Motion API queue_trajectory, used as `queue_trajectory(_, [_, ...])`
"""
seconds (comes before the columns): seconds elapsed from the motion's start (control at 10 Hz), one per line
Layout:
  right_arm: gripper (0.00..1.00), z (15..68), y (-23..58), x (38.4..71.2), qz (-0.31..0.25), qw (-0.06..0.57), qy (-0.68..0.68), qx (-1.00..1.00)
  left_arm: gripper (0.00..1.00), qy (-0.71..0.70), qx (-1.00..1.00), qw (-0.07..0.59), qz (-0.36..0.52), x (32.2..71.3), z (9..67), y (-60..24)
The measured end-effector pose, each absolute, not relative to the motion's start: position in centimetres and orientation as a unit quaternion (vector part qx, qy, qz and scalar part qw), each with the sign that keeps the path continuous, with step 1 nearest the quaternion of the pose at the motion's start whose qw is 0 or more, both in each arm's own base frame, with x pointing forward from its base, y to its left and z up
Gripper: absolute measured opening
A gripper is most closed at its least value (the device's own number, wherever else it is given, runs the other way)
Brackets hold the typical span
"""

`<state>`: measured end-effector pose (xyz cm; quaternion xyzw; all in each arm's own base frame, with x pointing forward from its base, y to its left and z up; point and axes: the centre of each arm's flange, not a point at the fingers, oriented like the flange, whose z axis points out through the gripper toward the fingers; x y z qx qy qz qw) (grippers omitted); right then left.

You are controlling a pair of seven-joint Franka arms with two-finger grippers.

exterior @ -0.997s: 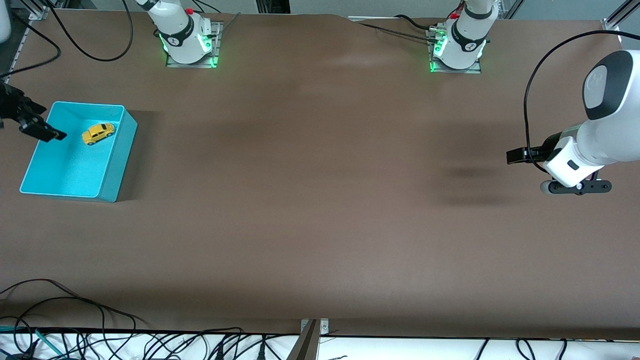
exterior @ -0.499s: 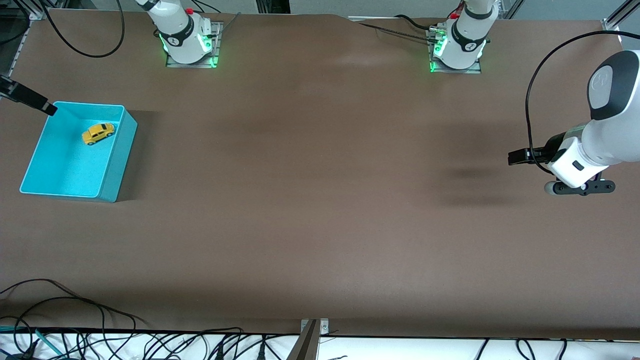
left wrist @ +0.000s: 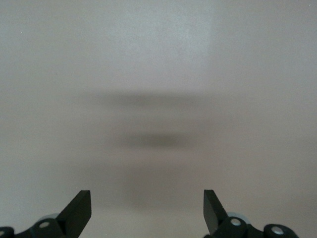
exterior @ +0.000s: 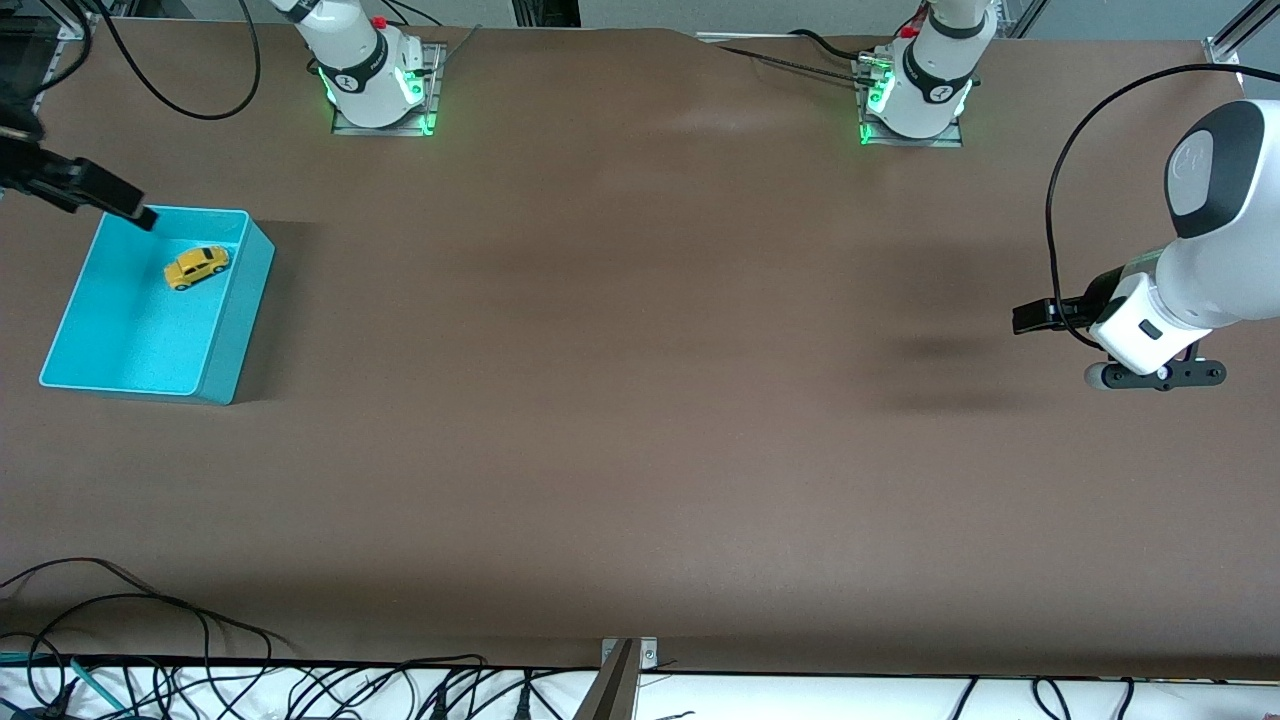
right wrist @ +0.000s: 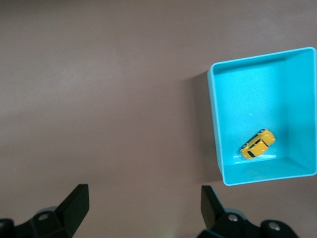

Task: Wind up and store yellow beetle car

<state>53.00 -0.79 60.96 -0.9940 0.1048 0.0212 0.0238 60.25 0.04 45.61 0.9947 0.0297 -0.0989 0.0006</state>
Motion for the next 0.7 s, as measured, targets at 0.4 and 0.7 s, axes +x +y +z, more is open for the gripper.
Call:
queue_trajectory(0.4, [1.00, 60.55, 1.36, 52.89, 0.032, 0.023, 0.046, -0.998, 1.00, 0.030, 0.995, 0.000, -0.098, 60.16, 45.71, 0.01])
queue_trajectory(0.7, [1.00, 60.38, 0.97, 52.68, 0.042, 0.023, 0.038, -0.998, 1.00, 0.030, 0.995, 0.000, -0.098, 60.10, 45.68, 0.00])
